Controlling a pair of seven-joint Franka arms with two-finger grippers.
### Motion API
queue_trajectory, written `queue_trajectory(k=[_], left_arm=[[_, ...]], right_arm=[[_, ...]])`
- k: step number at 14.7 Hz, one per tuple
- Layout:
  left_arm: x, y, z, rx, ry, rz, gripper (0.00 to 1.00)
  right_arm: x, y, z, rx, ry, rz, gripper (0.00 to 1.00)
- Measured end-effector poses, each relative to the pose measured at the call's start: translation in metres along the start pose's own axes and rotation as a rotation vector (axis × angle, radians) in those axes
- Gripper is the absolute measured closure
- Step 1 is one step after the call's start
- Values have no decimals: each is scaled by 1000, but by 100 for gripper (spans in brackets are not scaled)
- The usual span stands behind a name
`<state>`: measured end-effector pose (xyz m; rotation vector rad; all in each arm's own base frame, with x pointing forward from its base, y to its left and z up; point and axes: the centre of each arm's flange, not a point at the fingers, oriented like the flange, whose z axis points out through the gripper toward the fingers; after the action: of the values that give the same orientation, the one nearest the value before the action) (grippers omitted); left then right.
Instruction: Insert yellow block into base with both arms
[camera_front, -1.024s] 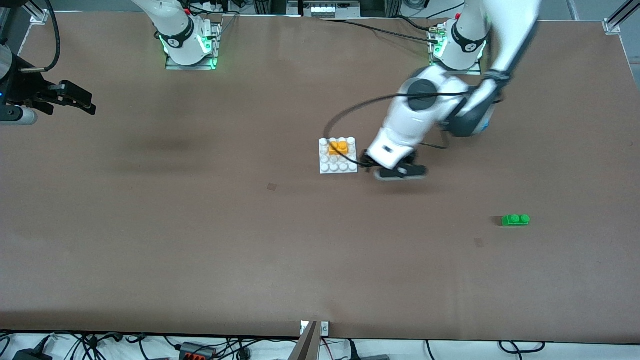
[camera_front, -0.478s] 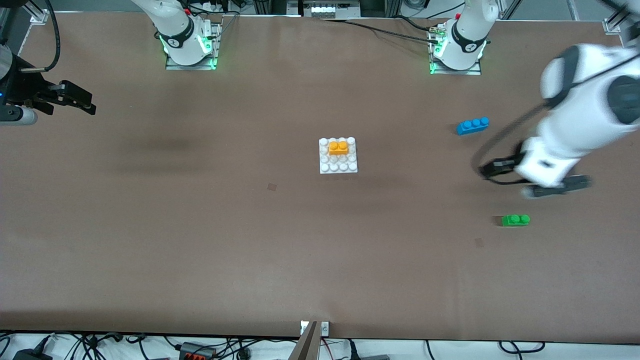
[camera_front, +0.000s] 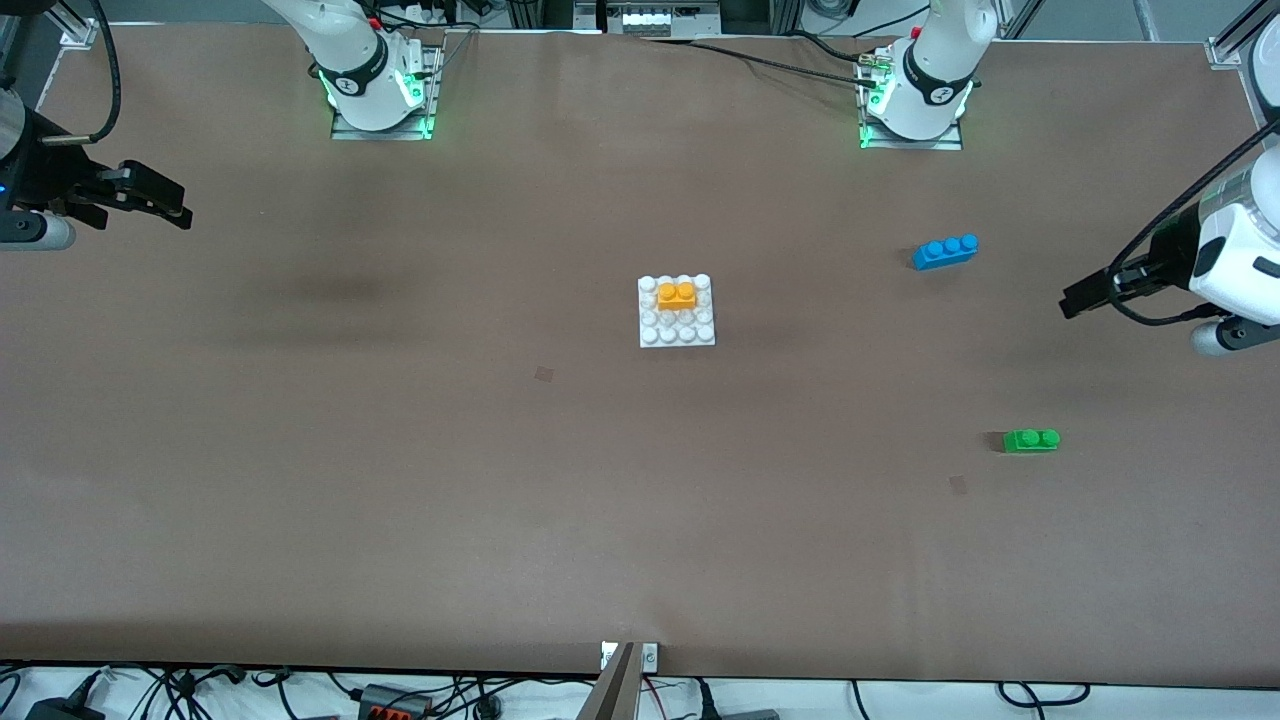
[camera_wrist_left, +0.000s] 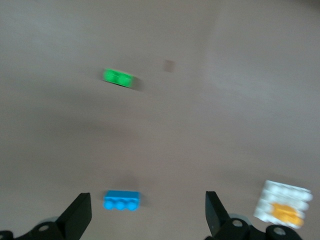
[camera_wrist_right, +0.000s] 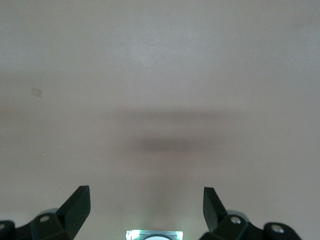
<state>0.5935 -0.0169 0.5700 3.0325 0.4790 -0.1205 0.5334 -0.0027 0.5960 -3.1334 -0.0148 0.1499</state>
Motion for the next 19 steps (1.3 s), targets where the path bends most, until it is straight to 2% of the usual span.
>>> queue_trajectory(k=[2, 5, 10, 15, 19], left_arm=[[4, -5, 3, -36, -16, -18, 0], [7, -8, 6, -37, -22, -20, 0], [-1, 13, 9, 4, -13, 27, 0], [0, 4, 7, 10, -19, 18, 0], [1, -1, 5, 13, -16, 75, 0]], right_arm=[[0, 0, 0, 0, -1, 0, 0], [0, 0, 0, 0, -1, 0, 0], [0, -1, 0, 0, -2, -2, 0], [0, -1, 0, 0, -2, -2, 0], [-1, -1, 0, 0, -6, -2, 0]])
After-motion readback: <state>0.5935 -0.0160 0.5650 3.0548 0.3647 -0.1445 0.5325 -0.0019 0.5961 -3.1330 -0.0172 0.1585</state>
